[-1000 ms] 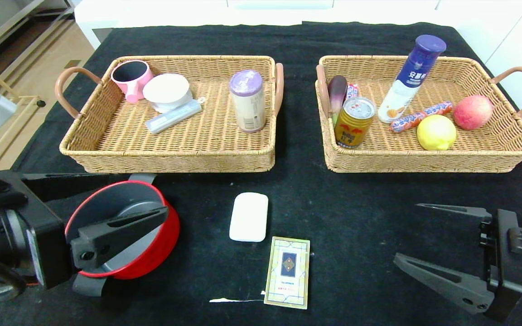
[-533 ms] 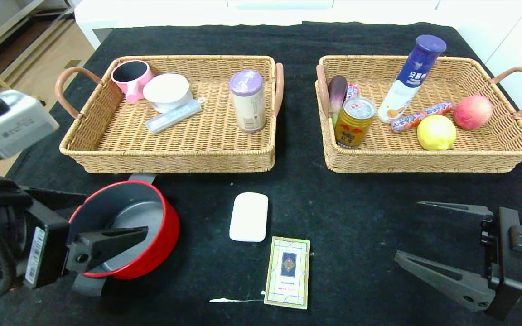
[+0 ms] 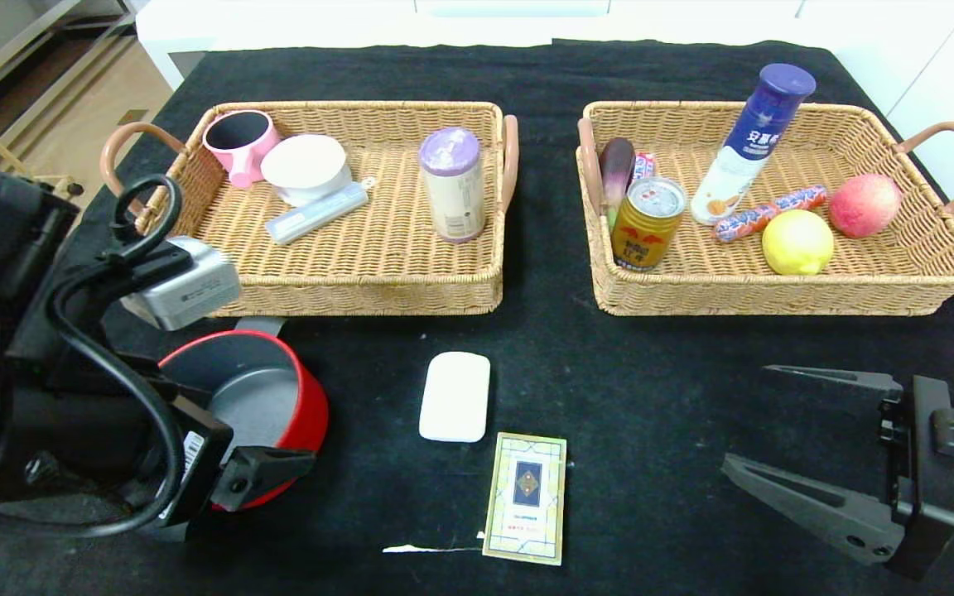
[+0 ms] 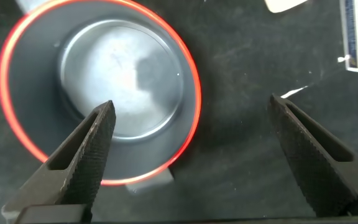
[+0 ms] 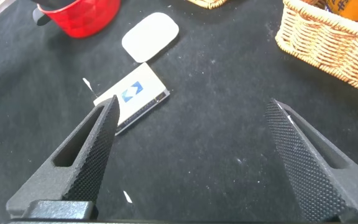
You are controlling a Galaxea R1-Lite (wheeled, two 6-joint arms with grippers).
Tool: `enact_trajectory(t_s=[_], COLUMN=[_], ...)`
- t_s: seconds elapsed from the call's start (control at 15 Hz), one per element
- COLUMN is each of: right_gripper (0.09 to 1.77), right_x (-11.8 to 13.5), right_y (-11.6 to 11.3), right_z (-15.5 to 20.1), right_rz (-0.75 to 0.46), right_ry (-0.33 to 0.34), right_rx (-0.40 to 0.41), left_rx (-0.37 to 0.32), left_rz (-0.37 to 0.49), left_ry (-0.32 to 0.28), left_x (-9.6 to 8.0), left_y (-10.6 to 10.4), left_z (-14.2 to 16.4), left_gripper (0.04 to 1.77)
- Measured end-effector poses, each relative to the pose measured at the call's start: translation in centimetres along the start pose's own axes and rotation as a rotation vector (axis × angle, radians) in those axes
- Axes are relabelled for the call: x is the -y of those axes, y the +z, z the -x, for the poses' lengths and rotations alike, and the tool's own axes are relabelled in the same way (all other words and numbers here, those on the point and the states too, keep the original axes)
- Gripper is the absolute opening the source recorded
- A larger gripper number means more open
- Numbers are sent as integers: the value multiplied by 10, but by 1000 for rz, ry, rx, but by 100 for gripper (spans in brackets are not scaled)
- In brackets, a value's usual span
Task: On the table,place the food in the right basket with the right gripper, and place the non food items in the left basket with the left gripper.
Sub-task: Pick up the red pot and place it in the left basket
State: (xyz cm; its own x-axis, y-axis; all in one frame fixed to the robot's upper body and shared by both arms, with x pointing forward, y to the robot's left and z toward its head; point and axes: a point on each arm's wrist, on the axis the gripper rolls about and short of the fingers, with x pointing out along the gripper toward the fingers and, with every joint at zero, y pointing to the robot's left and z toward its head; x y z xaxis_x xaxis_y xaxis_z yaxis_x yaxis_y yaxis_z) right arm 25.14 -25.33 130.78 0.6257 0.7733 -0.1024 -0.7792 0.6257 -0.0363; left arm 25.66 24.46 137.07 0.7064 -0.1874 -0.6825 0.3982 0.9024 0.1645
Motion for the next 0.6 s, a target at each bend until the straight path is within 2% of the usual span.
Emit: enact_trajectory(t_s=[0.4,0.6], right_gripper=[171,171], right_x=[1,1], right_y=[-1,-2], right_z=[-1,-2], right_rz=[-3,-3], right_ry=[-4,-19], right_rx=[-5,-11], left_rx=[-77,-97], left_rz=[20,51], left_ry=[0,25], left_x=[5,6], left_y=[2,4], left_z=[-27,-35], left_gripper=[176,176])
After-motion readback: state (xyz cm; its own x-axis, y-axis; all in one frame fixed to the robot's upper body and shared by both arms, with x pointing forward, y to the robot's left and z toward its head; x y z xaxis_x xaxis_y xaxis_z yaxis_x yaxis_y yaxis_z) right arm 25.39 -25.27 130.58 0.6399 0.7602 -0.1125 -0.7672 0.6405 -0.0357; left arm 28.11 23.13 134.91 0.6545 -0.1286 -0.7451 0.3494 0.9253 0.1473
